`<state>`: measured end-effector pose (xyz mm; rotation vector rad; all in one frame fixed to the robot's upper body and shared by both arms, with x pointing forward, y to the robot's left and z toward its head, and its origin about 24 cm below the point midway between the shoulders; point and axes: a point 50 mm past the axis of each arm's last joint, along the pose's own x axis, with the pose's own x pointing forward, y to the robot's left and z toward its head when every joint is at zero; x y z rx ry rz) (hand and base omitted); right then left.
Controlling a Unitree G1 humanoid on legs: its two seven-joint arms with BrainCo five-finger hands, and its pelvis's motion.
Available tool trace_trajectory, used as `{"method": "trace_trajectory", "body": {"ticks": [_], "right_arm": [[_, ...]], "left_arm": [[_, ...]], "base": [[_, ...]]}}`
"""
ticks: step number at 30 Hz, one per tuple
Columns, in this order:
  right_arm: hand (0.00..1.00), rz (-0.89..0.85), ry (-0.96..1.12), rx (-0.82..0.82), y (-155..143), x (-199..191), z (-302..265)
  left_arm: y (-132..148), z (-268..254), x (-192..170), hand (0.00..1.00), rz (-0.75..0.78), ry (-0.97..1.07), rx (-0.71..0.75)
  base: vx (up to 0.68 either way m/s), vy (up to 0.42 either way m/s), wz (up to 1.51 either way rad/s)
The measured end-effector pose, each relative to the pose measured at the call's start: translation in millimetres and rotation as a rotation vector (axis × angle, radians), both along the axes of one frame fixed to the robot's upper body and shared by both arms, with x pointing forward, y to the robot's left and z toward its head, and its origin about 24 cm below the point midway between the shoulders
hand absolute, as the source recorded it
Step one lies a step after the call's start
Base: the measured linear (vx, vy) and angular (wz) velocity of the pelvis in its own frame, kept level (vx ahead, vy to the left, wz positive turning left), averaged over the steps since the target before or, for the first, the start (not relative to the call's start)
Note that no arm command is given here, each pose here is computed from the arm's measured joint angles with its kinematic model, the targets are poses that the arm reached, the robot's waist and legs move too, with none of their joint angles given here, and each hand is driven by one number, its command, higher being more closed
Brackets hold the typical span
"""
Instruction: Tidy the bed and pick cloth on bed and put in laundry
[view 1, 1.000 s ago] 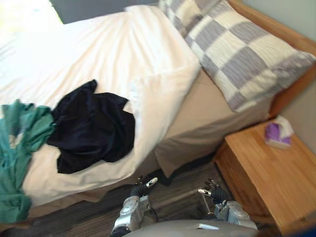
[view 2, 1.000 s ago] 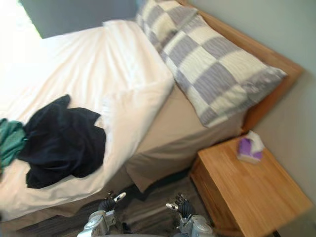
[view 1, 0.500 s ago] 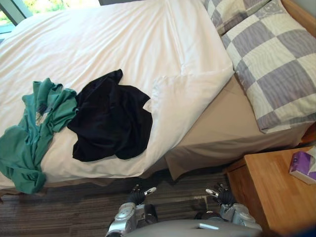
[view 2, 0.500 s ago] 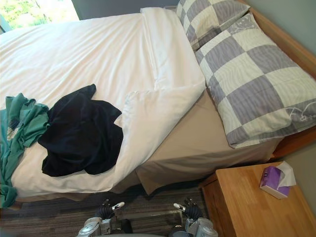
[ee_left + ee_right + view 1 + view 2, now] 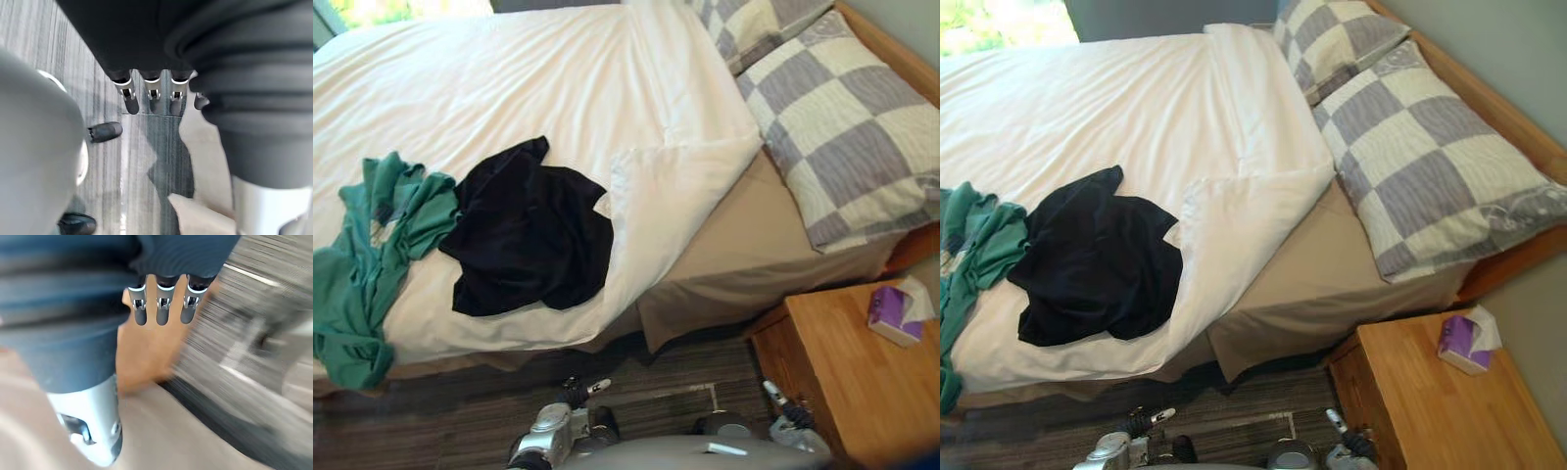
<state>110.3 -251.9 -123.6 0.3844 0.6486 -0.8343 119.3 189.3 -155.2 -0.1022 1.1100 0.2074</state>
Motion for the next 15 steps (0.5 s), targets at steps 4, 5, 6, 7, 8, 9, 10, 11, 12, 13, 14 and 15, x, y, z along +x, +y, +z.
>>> {"method": "trace_trajectory", "body": {"ticks": [4, 5, 6, 7, 8, 9, 10, 11, 12, 13, 14, 15], "right_arm": [[0.0, -0.029, -0.218, -0.252, -48, 32, 61], [0.0, -0.006, -0.291, -0.353, -63, 41, 87], [0.0, 0.044, -0.351, -0.458, -75, 50, 114], [0.0, 0.066, -0.377, -0.504, -79, 53, 126], [0.0, 0.123, -0.43, -0.581, -82, 62, 149], [0.0, 0.178, -0.479, -0.64, -81, 72, 169], [0.0, 0.194, -0.493, -0.649, -80, 75, 173], [0.0, 0.271, -0.55, -0.692, -73, 89, 193], [0.0, 0.31, -0.566, -0.699, -69, 96, 199], [0.0, 0.394, -0.593, -0.725, -58, 111, 210], [0.0, 0.463, -0.613, -0.747, -48, 122, 217], [0.0, 0.532, -0.625, -0.765, -37, 132, 223]], "left_arm": [[1, 2, -4, 0.0, 0.002, 0.002, -0.009], [1, 3, -7, 0.0, 0.003, 0.003, -0.01], [3, 3, -10, 0.0, 0.001, 0.001, -0.004], [4, 3, -11, 0.0, 0.0, 0.001, -0.001], [7, 3, -15, 0.0, -0.001, 0.009, 0.008], [11, 3, -19, 0.0, -0.011, 0.015, 0.025], [12, 3, -21, 0.0, -0.013, 0.018, 0.029], [15, 4, -20, 0.0, -0.011, 0.006, 0.039], [16, 4, -20, 0.0, -0.013, 0.002, 0.045], [18, 5, -20, 0.0, -0.022, -0.002, 0.053], [18, 5, -20, 0.0, -0.025, -0.004, 0.055], [17, 5, -19, 0.0, -0.031, -0.009, 0.058]], "base": [[-0.15, 0.035, 0.18], [-0.09, 0.04, 0.3], [-0.06, 0.045, 0.33], [0.01, 0.05, 0.38], [0.1, 0.044, 0.36], [0.1, 0.034, 0.31], [0.12, 0.032, 0.22], [0.06, 0.032, 0.14], [0.13, 0.08, 0.19], [0.11, 0.076, 0.17], [0.11, 0.086, 0.17], [0.07, 0.055, 0.14]]}}
